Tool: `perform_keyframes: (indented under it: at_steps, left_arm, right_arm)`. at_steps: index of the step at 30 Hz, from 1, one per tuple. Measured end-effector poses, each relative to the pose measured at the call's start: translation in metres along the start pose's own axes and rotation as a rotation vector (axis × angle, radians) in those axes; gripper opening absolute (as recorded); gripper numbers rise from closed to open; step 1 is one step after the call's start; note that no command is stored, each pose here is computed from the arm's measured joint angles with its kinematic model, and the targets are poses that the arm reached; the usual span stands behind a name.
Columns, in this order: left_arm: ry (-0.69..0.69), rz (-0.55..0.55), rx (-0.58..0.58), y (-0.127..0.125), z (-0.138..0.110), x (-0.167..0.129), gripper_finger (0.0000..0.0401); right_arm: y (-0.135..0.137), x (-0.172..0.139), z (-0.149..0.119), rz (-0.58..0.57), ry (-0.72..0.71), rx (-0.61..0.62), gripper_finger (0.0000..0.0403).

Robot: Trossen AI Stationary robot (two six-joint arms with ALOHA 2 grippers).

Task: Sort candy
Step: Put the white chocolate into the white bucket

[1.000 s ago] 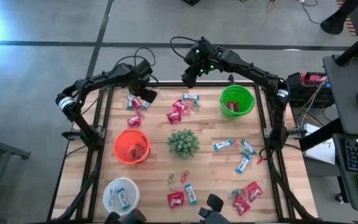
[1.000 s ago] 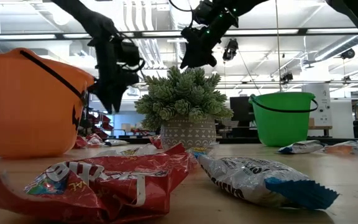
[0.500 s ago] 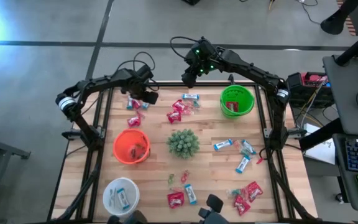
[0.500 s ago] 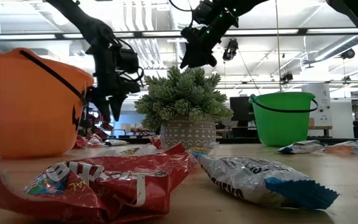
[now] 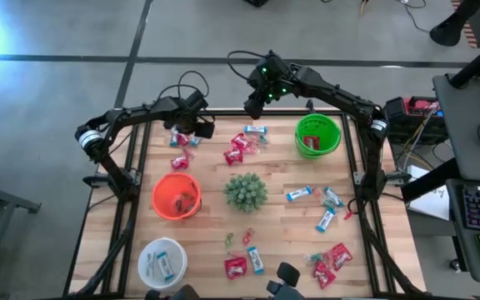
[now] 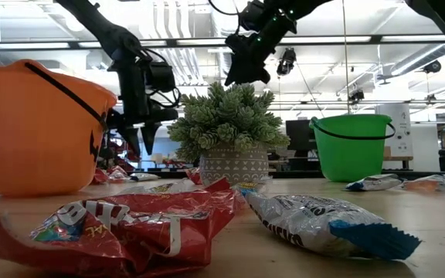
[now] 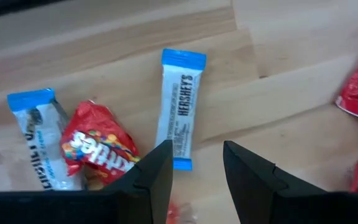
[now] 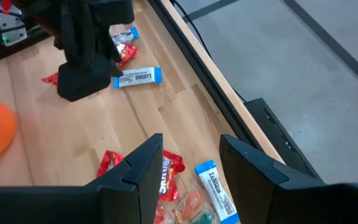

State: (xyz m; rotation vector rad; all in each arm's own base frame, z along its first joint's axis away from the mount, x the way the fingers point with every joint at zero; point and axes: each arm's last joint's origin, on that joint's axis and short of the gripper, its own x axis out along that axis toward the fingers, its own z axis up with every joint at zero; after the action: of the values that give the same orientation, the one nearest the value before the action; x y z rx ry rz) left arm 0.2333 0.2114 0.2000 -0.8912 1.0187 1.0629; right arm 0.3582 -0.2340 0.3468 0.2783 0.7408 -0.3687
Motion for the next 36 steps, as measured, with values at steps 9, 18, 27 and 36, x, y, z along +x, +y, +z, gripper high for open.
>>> perform_keyframes:
  at_steps: [9,18,27,36]
  left_arm:
    - [0.017,-0.022,0.079,0.000,-0.001,0.000,0.0123]
    - [0.133,-0.004,0.064,-0.006,-0.007,0.027,0.0123]
    - [0.114,0.076,0.030,-0.006,-0.006,0.039,0.0123]
    - [0.070,0.127,-0.007,-0.005,-0.005,0.039,0.0123]
  right_arm:
    - [0.000,0.000,-0.002,0.001,0.017,-0.016,0.0153]
    - [0.000,0.000,-0.002,0.001,0.017,-0.008,0.0153]
    - [0.001,0.000,-0.005,0.004,0.047,-0.003,0.0153]
    - [0.001,0.000,-0.005,0.006,0.047,-0.003,0.0153]
